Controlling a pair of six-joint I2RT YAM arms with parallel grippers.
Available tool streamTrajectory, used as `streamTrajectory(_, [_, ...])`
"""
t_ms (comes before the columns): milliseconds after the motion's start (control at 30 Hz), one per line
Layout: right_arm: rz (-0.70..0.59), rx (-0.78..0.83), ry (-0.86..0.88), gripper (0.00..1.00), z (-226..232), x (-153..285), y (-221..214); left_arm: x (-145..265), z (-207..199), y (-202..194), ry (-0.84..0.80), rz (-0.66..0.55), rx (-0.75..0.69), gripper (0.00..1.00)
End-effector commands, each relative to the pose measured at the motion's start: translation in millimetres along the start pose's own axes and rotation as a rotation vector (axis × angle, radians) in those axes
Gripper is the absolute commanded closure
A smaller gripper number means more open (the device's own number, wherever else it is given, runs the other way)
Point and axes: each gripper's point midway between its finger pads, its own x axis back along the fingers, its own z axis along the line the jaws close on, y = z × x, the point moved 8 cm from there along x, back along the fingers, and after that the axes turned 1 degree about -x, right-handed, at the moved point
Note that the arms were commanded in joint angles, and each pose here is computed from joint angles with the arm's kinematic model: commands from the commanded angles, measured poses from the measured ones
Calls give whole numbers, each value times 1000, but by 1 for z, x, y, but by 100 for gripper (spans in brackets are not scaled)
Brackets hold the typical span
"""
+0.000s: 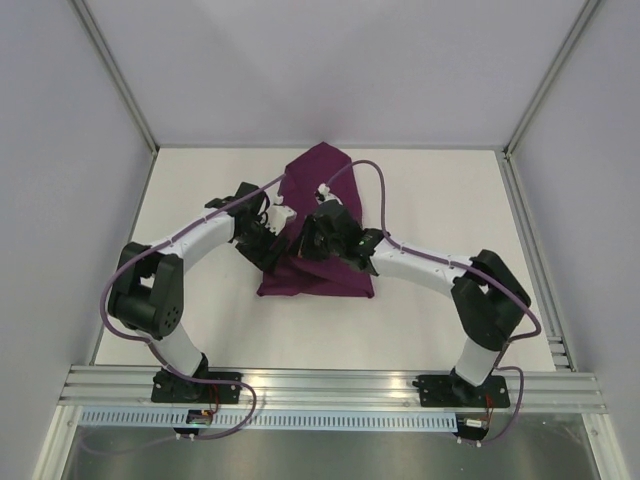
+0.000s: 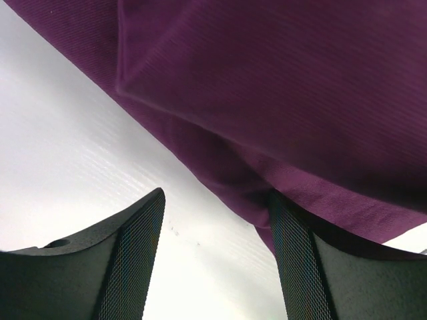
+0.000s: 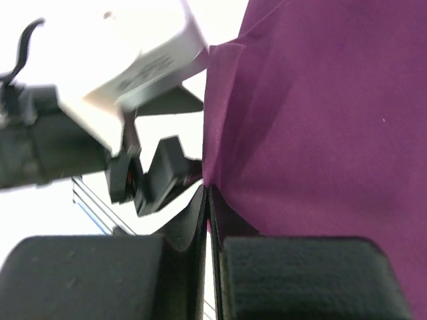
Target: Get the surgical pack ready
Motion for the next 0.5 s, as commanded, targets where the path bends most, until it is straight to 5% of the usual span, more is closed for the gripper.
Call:
streamTrajectory(0, [-128,-95,137,100,36,-13,24,-3,1,0,-10,-6,8,28])
streamTrajectory(467, [-61,-160,104,99,19,-53,-3,55,12,-4,6,-38,31,17])
